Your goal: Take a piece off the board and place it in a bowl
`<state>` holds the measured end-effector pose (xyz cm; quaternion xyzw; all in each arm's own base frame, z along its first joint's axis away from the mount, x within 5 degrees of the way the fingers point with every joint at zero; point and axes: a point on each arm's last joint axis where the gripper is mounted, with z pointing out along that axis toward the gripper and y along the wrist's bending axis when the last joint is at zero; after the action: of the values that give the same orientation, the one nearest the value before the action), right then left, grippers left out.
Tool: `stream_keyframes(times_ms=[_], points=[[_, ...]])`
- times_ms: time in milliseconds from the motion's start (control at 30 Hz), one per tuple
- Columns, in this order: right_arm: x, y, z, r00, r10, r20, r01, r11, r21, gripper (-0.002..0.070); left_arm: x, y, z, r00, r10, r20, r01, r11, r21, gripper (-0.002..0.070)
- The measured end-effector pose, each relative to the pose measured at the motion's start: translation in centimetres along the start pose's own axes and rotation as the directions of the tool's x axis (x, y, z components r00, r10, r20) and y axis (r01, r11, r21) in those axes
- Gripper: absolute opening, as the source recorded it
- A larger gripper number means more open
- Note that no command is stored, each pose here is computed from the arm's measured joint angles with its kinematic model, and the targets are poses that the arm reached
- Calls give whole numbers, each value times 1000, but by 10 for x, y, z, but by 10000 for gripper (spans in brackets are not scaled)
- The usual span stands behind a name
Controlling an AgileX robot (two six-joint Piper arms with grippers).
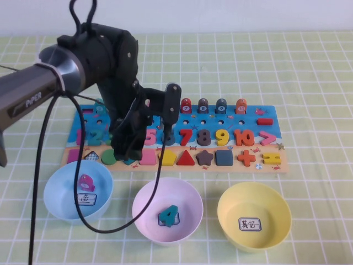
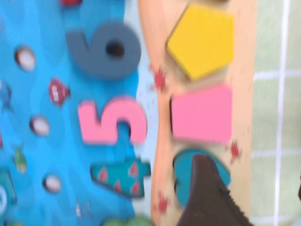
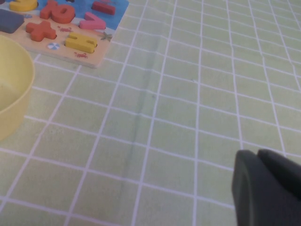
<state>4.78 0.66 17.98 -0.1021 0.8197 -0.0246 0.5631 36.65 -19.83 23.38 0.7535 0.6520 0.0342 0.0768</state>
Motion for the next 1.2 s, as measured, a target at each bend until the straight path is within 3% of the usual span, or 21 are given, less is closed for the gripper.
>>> stream_keyframes(times_ms=[267, 667, 1200], points=[[0, 0, 0, 1000, 0, 0, 0, 1000, 0, -17, 5, 6, -1, 990, -31, 135, 31, 1000, 4, 357], [0, 0, 0, 1000, 0, 0, 0, 1000, 0, -17, 5, 8, -1, 988, -37, 148, 40, 999, -15, 357], [0, 0, 0, 1000, 0, 0, 0, 1000, 0, -17, 4, 12, 28, 990, -44, 133, 41, 999, 29, 357]])
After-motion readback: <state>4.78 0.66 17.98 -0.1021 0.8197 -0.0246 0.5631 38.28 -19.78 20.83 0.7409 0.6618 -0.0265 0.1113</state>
